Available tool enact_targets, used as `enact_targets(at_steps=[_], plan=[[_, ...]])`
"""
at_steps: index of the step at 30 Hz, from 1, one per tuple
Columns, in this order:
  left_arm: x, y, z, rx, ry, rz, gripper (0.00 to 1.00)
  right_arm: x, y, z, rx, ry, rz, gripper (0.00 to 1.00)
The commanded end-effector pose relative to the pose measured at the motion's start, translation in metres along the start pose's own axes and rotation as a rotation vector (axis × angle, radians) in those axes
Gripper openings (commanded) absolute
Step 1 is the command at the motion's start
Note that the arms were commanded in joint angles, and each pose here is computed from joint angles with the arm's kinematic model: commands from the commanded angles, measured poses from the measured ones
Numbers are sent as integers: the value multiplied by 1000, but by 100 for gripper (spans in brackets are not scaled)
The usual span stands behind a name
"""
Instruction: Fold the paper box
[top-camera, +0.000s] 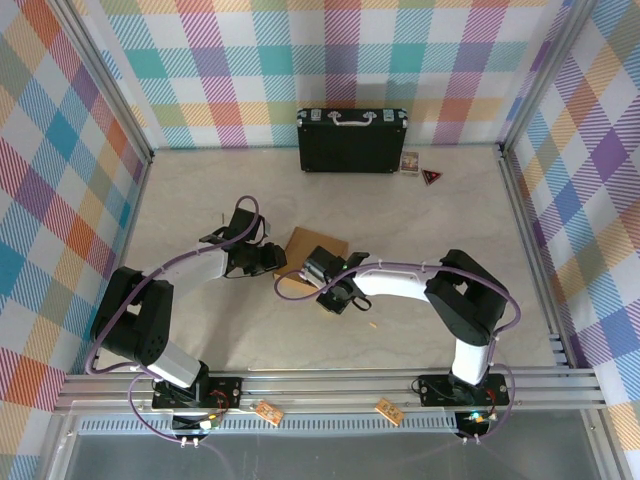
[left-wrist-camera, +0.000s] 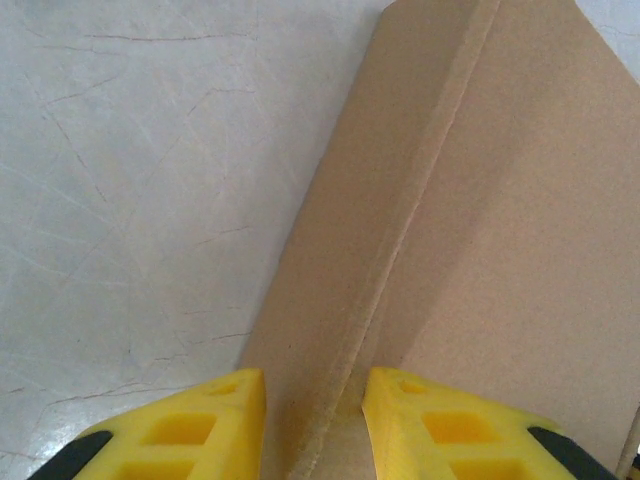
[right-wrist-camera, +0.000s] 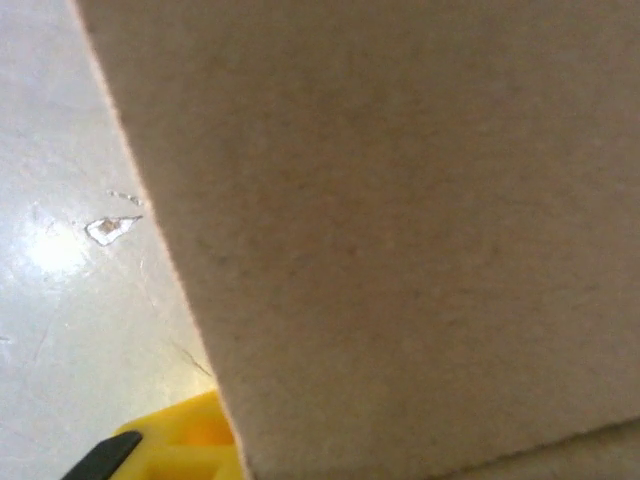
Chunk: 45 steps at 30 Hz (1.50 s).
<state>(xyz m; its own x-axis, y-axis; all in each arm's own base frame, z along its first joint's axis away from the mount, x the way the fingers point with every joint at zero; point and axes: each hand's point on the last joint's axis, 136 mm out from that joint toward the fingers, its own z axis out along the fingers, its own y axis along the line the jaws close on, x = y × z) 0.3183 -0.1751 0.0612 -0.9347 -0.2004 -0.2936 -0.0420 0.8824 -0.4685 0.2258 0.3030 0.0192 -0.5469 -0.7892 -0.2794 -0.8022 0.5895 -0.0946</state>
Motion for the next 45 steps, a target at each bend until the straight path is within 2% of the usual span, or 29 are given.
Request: enact_targets(at_steps=[1, 3, 6, 8, 10, 12, 21, 25, 35, 38, 41, 45], plan=[[44, 10, 14, -10, 156, -10, 32, -30, -1, -1, 13, -96, 56, 21], [46, 10, 15, -10, 159, -11, 32, -32, 0, -3, 6, -109, 60, 18], [47, 12, 15, -14, 158, -9, 32, -34, 5, -6, -29, -119, 54, 19], [46, 13, 13, -23, 149, -7, 32, -33, 9, -9, -49, -119, 37, 27], [44, 13, 9, -29, 139, -1, 32, -27, 8, -13, -46, -118, 14, 46], [41, 13, 5, -42, 129, 4, 32, -22, 5, -19, -32, -138, -5, 59], [34, 22, -4, -116, 99, 13, 35, 4, -8, -59, 29, -240, -140, 80], [26, 18, -11, -119, 72, 19, 37, 5, -7, -71, 35, -326, -228, 88], [8, 8, -24, -127, 31, 36, 41, -13, -15, -65, 105, -447, -619, 89], [2, 4, -27, -120, 22, 38, 41, -17, -17, -59, 72, -472, -663, 89], [0, 3, -27, -119, 13, 32, 43, -24, -21, -46, 108, -477, -715, 89], [-8, 6, -33, -133, -38, 16, 50, -35, -19, -43, 128, -544, -729, 89]])
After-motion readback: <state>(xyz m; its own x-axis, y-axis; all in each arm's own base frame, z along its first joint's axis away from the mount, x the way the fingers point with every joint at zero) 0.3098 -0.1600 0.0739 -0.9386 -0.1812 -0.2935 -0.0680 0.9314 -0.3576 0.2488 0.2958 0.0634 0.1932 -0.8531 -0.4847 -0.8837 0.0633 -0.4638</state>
